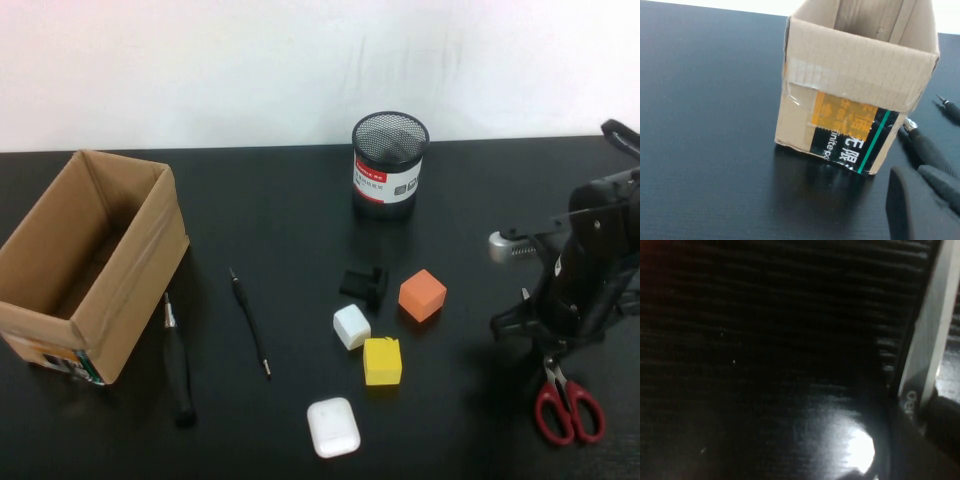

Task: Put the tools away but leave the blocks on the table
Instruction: Pick up the scissors from the table, then place the Scissors into the box

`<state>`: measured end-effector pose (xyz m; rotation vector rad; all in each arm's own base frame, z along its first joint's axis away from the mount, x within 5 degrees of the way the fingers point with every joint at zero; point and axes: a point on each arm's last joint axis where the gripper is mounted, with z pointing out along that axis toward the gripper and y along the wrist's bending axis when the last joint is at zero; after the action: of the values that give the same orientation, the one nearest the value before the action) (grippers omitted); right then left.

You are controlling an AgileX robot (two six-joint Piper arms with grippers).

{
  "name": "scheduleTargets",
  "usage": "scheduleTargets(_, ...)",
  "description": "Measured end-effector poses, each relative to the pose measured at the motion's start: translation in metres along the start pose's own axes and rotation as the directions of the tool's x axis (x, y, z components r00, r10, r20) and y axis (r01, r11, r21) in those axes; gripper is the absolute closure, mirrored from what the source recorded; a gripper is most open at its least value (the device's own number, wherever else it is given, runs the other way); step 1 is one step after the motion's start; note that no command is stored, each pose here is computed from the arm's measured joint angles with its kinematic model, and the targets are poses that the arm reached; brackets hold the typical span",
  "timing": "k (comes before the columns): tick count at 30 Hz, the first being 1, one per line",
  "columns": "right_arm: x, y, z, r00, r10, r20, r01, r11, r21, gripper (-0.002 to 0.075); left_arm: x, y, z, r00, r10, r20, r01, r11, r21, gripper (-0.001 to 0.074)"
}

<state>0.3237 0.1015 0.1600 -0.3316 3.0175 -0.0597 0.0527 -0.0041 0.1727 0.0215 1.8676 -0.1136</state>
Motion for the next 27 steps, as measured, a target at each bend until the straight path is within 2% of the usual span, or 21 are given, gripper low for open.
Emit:
scheduleTargets(4,-0.013,0.004,-0.020,0.999,0.008,0.042,-0.006,0.999,-0.052,0.0733,0.000,0.000,0.000,1.000,0.000,0.000,0.000,1.000,0.000,0.0738)
scheduleTargets(8,-0.027,0.011,-0.063,0.984,0.019,0.177,0.009,0.988,-0.155,0.0733,0.000,0.000,0.000,1.000,0.000,0.000,0.000,1.000,0.000,0.0738)
scheduleTargets(11,-0.036,0.017,-0.102,0.957,0.015,0.291,0.056,0.970,-0.235,0.0733,0.000,0.000,0.000,1.000,0.000,0.000,0.000,1.000,0.000,0.0738)
scheduleTargets(13,-0.041,0.025,-0.128,0.930,0.017,0.366,0.109,0.941,-0.320,0.0733,0.000,0.000,0.000,1.000,0.000,0.000,0.000,1.000,0.000,0.0738)
scheduleTargets(16,-0.048,0.039,-0.158,0.887,0.043,0.459,0.201,0.861,-0.468,0.0733,0.000,0.000,0.000,1.000,0.000,0.000,0.000,1.000,0.000,0.0738)
scheduleTargets(20,-0.055,0.060,-0.174,0.846,0.124,0.518,0.301,0.691,-0.657,0.0733,0.000,0.000,0.000,1.000,0.000,0.000,0.000,1.000,0.000,0.0738)
scheduleTargets(25,-0.063,0.094,-0.178,0.811,0.217,0.544,0.393,0.487,-0.780,0.0732,0.000,0.000,0.000,1.000,0.000,0.000,0.000,1.000,0.000,0.0738)
scheduleTargets(27,-0.066,0.112,-0.176,0.794,0.255,0.552,0.423,0.421,-0.803,0.0732,0.000,0.000,0.000,1.000,0.000,0.000,0.000,1.000,0.000,0.0738)
